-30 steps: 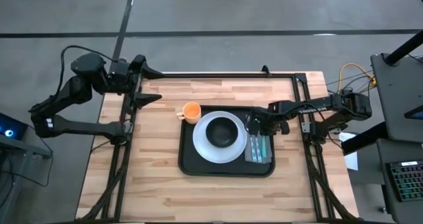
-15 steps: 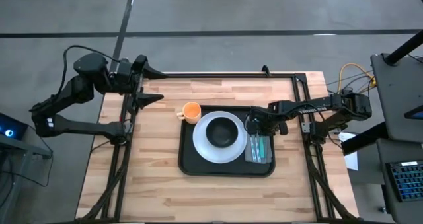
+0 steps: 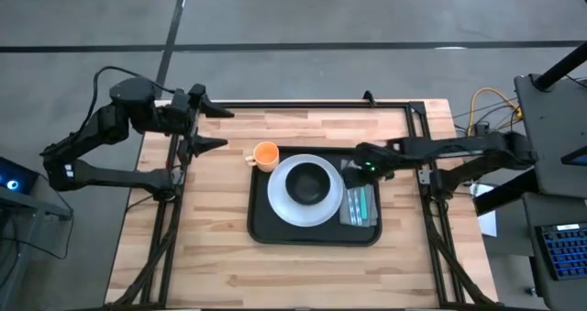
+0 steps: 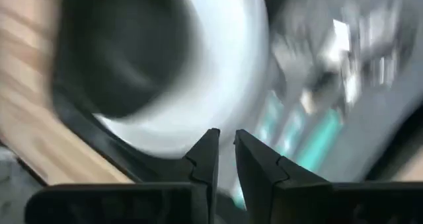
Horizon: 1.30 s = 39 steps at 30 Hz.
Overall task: Set up tray
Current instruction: Return to Home Position
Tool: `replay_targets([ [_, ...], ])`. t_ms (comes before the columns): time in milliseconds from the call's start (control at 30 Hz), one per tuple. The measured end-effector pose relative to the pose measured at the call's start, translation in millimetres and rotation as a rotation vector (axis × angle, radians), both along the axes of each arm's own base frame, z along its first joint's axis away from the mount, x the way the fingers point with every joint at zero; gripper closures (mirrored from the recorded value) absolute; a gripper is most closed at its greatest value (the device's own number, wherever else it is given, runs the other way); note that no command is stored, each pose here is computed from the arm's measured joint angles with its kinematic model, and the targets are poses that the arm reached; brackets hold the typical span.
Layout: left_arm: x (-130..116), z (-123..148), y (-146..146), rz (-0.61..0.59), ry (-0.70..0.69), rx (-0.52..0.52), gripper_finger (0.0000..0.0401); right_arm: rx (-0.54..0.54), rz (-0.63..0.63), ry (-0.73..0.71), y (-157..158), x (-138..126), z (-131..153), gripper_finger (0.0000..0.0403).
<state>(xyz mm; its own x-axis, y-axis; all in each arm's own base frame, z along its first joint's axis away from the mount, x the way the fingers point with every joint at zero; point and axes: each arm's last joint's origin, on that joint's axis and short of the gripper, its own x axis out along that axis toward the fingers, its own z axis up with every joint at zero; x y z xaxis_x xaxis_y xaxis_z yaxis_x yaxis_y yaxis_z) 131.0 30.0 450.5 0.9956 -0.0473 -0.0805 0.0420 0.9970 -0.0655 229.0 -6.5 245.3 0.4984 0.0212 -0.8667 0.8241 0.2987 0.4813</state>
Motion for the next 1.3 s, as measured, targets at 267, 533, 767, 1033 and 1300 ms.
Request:
replay_targets([
  [267,3,-36,1,0.002,-0.052,-0.018,0.0070,-0.597,-0.137,-0.347,36,-51,69,0.0349],
  [533,24,-83,8,0.009,-0.122,-0.066,0.0071,-0.584,0.007,-0.406,35,-97,40,0.0350],
  [767,20,-99,15,0.256,-0.175,-0.085,0.0071,-0.708,0.110,-0.748,35,-115,39,0.0351],
  [1033,0,-106,9,0.278,-0.223,-0.086,0.0071,-0.803,0.229,-0.900,33,-134,38,0.0351],
  [1300,-24,-136,1,0.240,-0.240,-0.106,0.0071,-0.913,0.374,-0.883,34,-142,34,0.0351],
])
